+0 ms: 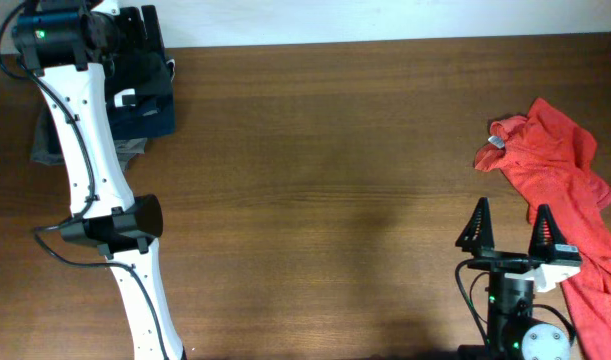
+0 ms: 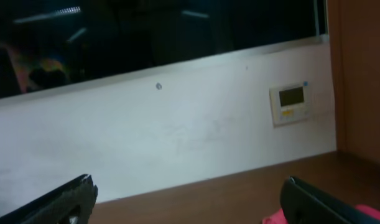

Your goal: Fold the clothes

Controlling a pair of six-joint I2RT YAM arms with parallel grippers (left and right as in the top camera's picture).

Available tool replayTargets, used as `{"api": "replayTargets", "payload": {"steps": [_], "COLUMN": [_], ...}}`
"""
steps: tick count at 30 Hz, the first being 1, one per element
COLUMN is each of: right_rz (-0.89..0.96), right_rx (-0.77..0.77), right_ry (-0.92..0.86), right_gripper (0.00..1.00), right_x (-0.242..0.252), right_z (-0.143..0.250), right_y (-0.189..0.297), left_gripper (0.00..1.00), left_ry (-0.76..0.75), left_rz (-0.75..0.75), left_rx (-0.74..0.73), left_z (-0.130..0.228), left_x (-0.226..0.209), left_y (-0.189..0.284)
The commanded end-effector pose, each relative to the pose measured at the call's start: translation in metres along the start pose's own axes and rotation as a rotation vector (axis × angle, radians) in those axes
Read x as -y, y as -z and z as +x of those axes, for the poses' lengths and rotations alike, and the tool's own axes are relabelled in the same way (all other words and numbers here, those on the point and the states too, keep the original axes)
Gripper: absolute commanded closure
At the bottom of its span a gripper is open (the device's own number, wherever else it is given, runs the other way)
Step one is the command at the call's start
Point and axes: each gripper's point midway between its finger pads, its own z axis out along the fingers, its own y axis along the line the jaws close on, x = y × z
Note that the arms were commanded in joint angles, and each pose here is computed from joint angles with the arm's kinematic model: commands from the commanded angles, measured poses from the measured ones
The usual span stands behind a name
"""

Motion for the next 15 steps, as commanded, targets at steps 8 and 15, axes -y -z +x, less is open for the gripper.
{"api": "replayTargets", "payload": {"steps": [8, 15], "right_rz": [-0.019, -0.029], "right_rx": [0.032, 0.102], "right_ry": [-0.013, -0.018], "right_gripper": [0.01, 0.01], "right_x": [-0.0022, -0.0028], "right_z": [0.0025, -0.0046], "right_y": [0.0004, 0.0012], "left_gripper": [0.01, 0.01], "left_ry": [0.0, 0.0], "left_rz": [0.002, 0.002], "left_rx": [-0.006, -0.006], "left_z": [0.0013, 0.0013], "left_x": [-0.0005, -0.0005], "left_y": [-0.002, -0.002]}}
